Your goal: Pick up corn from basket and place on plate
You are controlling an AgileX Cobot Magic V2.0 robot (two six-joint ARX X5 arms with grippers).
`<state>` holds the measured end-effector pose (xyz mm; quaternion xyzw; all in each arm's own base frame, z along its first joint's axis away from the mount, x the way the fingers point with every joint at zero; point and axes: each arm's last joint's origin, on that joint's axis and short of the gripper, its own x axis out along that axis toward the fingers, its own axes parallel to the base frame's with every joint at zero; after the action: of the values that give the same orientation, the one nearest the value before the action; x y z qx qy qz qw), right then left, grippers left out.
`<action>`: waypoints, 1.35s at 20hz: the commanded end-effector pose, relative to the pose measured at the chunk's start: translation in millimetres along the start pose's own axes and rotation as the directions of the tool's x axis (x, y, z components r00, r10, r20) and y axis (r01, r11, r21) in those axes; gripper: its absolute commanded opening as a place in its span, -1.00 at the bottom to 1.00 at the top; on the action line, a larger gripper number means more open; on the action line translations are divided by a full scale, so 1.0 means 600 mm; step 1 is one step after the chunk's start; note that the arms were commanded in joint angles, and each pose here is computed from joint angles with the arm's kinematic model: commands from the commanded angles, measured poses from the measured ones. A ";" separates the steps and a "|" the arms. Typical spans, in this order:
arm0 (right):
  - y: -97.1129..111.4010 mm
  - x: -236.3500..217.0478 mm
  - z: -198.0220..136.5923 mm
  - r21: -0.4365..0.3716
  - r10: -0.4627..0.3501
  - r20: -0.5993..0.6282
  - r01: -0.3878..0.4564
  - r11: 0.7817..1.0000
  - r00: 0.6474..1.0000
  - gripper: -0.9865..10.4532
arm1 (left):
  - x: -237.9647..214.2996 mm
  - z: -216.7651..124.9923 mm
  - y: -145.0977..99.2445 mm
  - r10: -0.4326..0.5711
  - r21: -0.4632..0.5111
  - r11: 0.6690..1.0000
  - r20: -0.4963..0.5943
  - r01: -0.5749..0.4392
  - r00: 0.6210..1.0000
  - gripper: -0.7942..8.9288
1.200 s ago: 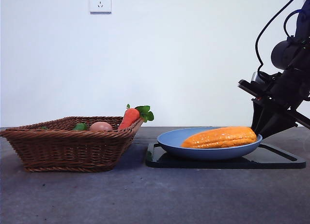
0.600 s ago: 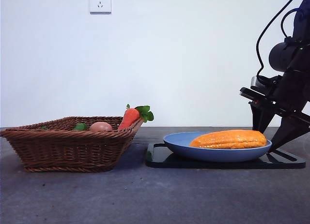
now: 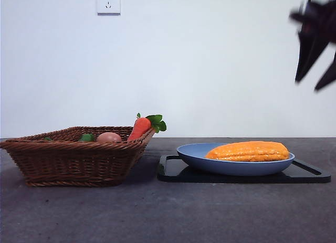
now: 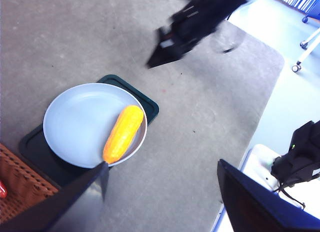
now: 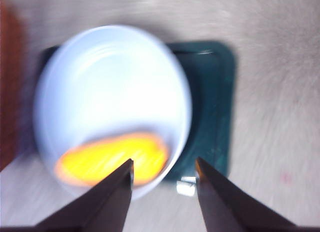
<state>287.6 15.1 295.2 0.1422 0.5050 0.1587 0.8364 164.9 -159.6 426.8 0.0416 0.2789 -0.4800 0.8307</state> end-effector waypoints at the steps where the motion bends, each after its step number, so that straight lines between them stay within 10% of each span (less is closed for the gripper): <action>1: 0.046 -0.061 -0.026 -0.114 0.030 0.028 -0.026 0.993 0.999 -0.47 | -0.006 0.006 -0.004 -0.004 0.028 1.000 0.004 0.004 1.000 -0.11; 9: 0.140 -0.190 -0.162 -0.312 0.133 0.002 -0.126 0.942 0.991 -0.62 | -0.006 0.001 -0.004 -0.003 0.025 1.000 -0.029 0.003 1.000 -0.39; 13: 0.145 -0.218 -0.204 -0.356 0.098 -0.010 -0.095 0.930 0.995 -0.82 | -0.006 -0.013 -0.003 -0.001 0.017 1.000 -0.111 0.003 0.994 -0.81; 27: 0.132 -0.204 -0.232 -0.327 0.121 0.016 -0.109 0.939 0.993 -0.82 | -0.006 -0.016 -0.003 -0.002 0.017 1.000 -0.127 0.005 0.992 -0.82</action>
<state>99.0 47.4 359.4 0.0294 0.4514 0.2877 0.8441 157.9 -153.4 414.4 0.0754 0.3441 -0.4736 0.8072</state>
